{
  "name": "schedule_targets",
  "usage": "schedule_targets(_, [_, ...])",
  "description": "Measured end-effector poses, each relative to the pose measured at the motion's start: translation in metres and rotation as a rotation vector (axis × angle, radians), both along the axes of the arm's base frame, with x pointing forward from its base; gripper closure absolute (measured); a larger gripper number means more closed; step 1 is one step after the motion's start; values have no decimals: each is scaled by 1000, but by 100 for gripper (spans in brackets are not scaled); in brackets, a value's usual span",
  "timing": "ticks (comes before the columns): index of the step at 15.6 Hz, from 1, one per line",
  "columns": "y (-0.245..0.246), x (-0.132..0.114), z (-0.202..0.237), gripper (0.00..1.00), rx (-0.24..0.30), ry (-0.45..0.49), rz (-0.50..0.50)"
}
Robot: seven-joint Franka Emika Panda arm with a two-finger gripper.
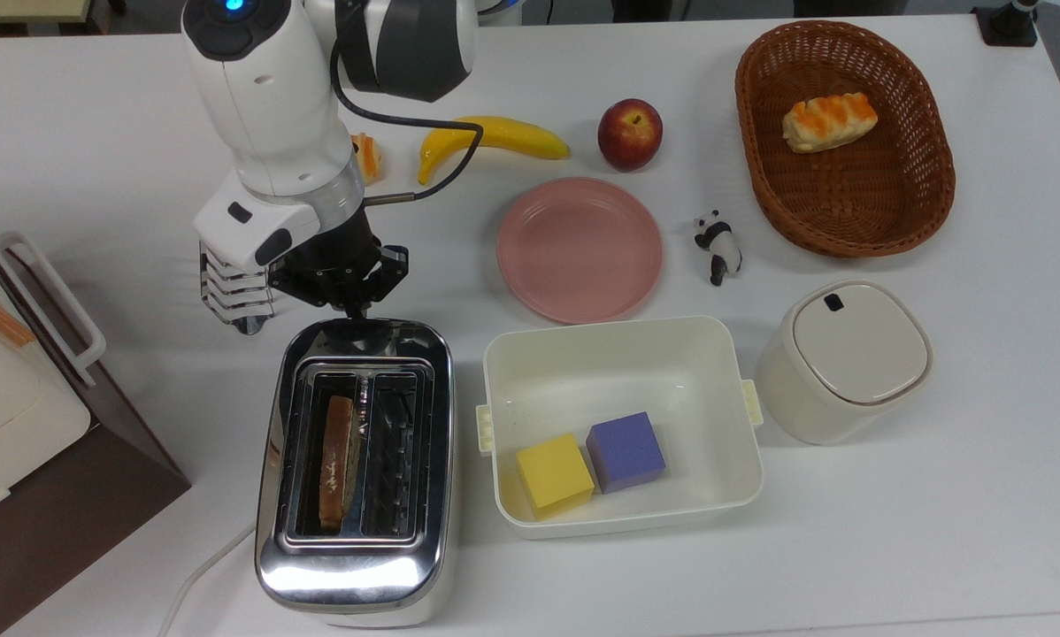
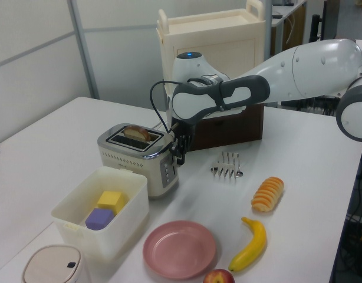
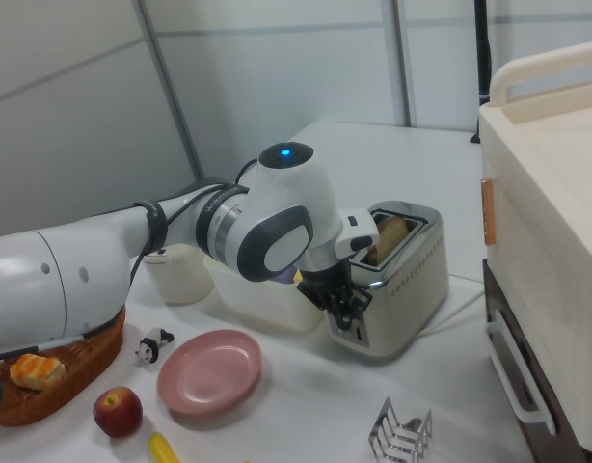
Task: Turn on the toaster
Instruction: 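Push the toaster lever down with the gripper, lowering the toast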
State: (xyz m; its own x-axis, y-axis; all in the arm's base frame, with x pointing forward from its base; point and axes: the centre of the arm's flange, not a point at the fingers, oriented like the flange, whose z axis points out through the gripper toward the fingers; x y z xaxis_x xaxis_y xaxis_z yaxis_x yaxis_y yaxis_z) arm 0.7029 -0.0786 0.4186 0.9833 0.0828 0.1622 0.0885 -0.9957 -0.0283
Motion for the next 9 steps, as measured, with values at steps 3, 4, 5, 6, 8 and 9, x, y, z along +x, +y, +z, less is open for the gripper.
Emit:
schedule_targets(3, [0, 4, -2, 99, -4, -33, -2])
schedule_targets(4, [0, 5, -4, 99, -4, -30, -2])
schedule_targets(5, [0, 5, -6, 99, -4, -28, -2])
schedule_targets(6, [0, 6, -9, 99, -3, -26, -2])
schedule_targets(8, [0, 6, -13, 99, -3, -22, -2])
schedule_targets(9, [0, 6, -13, 99, -3, -21, -2])
